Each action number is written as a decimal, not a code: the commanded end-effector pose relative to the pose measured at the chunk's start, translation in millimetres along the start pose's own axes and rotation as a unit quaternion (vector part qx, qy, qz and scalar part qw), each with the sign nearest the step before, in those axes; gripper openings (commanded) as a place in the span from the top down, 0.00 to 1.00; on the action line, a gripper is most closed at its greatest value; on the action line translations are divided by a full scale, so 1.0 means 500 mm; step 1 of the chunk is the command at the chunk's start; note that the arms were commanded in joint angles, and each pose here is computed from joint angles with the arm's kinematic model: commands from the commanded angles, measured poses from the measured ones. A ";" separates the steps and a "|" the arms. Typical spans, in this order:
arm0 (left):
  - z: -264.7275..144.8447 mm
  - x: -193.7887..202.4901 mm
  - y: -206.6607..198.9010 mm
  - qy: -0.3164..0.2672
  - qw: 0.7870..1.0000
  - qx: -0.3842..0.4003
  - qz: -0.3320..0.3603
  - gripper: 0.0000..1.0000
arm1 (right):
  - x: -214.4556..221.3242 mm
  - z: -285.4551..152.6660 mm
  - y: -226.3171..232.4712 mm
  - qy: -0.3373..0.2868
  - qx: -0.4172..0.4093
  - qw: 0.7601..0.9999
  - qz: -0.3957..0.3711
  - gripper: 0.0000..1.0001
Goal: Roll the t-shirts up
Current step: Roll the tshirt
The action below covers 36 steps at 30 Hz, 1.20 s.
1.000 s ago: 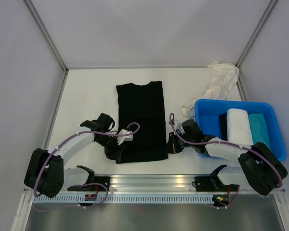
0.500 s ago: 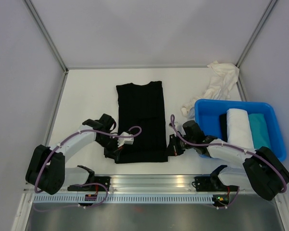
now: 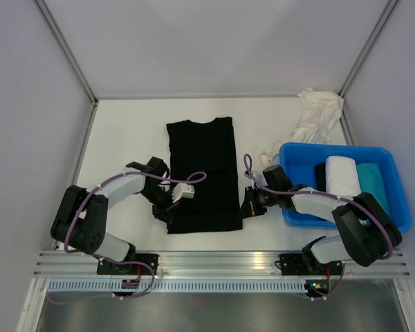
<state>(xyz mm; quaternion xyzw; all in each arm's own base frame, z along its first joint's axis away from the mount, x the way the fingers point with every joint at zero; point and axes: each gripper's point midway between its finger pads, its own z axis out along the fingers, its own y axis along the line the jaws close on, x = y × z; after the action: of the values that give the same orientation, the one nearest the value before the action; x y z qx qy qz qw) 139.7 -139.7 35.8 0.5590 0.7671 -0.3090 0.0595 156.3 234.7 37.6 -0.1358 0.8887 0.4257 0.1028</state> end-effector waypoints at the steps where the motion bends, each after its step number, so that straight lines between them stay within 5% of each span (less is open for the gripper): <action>1: 0.008 -0.008 0.031 -0.005 1.000 -0.016 -0.014 0.97 | -0.037 -0.002 -0.006 -0.010 0.001 1.000 -0.015 0.96; 11: 0.029 0.006 0.042 0.006 0.999 -0.015 -0.050 0.96 | -0.094 -0.041 -0.018 -0.049 0.072 0.995 -0.055 0.73; 16: 0.028 0.007 0.042 0.007 0.998 -0.019 -0.056 0.95 | -0.133 -0.102 -0.016 -0.049 0.163 0.981 -0.090 0.83; 20: 0.026 0.000 0.037 -0.003 0.998 -0.017 -0.060 0.94 | -0.121 -0.073 0.059 -0.050 0.107 0.985 -0.129 0.99; 27: 0.024 -0.001 0.041 0.000 0.997 -0.025 -0.079 0.87 | -0.065 0.045 0.153 -0.038 -0.027 0.987 -0.155 1.00; 36: -0.003 0.000 0.060 0.010 0.992 -0.079 -0.101 0.72 | -0.056 0.096 0.091 -0.029 0.002 0.994 -0.108 1.00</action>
<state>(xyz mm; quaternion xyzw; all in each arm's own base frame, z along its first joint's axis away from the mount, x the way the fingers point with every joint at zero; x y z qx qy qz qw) 151.6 -138.6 18.9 0.4879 0.8249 -0.2831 0.0372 157.2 291.5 37.1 -0.2304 0.8795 0.3917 0.1416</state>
